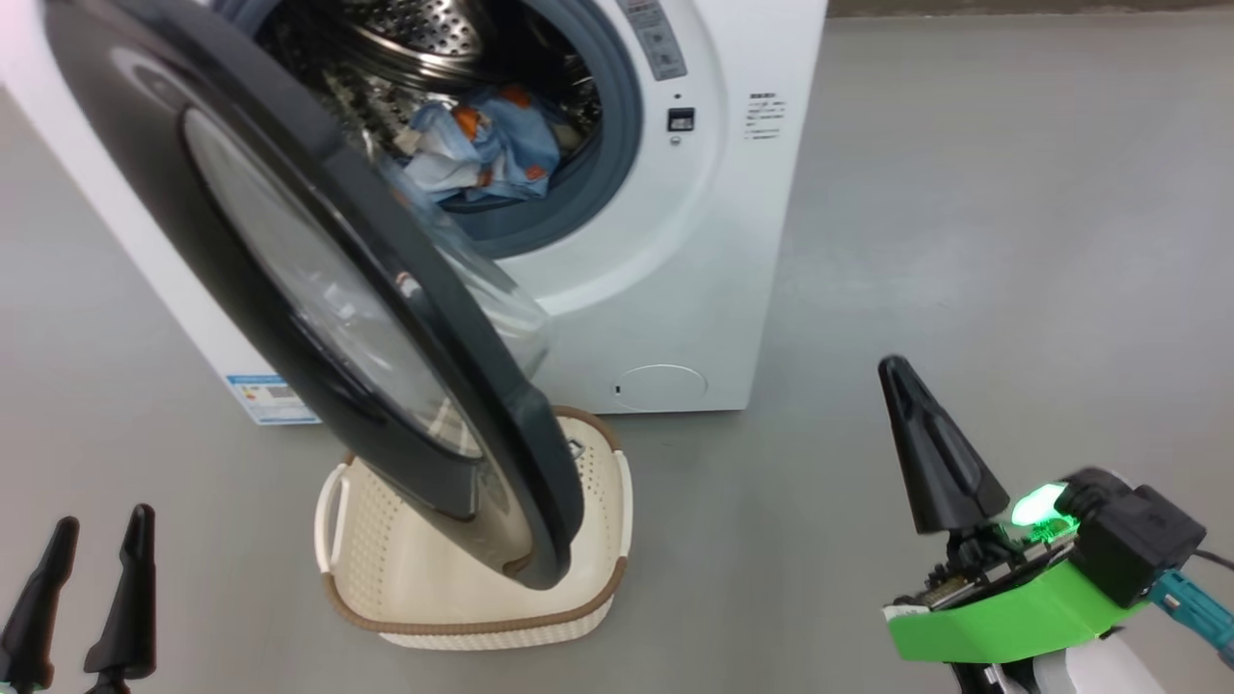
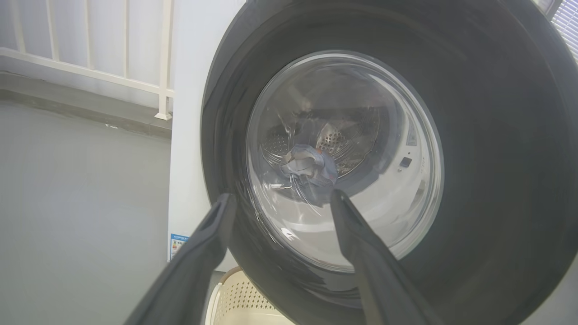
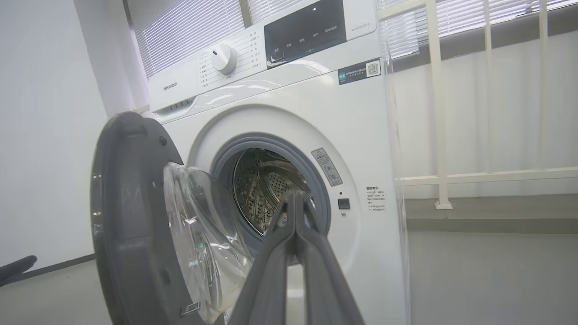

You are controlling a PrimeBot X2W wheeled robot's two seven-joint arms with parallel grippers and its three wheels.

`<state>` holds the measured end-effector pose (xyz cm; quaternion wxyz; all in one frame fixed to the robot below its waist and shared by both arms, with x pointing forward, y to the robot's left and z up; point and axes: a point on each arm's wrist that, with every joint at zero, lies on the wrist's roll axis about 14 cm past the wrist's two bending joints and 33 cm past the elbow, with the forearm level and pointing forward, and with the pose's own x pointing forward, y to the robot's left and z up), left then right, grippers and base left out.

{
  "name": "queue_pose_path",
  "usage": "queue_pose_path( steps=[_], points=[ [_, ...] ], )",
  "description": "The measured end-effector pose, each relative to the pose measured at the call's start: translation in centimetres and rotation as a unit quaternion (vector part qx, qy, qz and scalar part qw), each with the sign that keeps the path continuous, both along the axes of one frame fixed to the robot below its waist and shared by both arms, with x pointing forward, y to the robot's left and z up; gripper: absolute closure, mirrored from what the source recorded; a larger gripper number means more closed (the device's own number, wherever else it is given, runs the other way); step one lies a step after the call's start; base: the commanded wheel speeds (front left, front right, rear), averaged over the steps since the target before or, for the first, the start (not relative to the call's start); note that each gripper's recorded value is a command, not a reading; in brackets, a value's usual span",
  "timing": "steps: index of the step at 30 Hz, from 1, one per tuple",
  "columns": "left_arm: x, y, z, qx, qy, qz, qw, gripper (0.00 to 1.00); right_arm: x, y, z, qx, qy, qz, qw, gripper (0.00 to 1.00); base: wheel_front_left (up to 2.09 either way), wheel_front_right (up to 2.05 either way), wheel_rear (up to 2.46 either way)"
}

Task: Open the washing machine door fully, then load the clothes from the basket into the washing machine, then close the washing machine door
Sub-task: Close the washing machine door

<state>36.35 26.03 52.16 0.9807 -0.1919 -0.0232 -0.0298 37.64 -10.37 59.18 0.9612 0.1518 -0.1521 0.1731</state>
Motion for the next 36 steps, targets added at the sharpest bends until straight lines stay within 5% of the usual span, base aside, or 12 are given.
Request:
queue_pose_path(
  steps=[9,17,25,36],
  points=[
    [-2.5,2.5,-0.2,-0.003,0.003,0.043,0.999,0.0,-1.0,5.6,7.8,0.021,-0.124,0.091,0.988,1.0,0.0,0.0,0.0],
    [-5.3,4.3,-0.7,-0.011,0.009,0.084,0.996,0.0,-3.9,12.7,10.0,0.035,-0.161,0.216,0.962,1.0,0.0,0.0,0.0],
    [-8.0,6.1,-0.7,-0.011,0.006,0.121,0.993,0.0,-6.9,19.2,6.2,-0.007,-0.116,0.335,0.935,1.0,0.0,0.0,0.0],
    [-11.2,8.5,-0.4,-0.018,0.001,0.171,0.985,0.0,-7.1,22.8,-2.3,-0.093,-0.015,0.393,0.915,1.0,0.0,0.0,0.0]
  ],
)
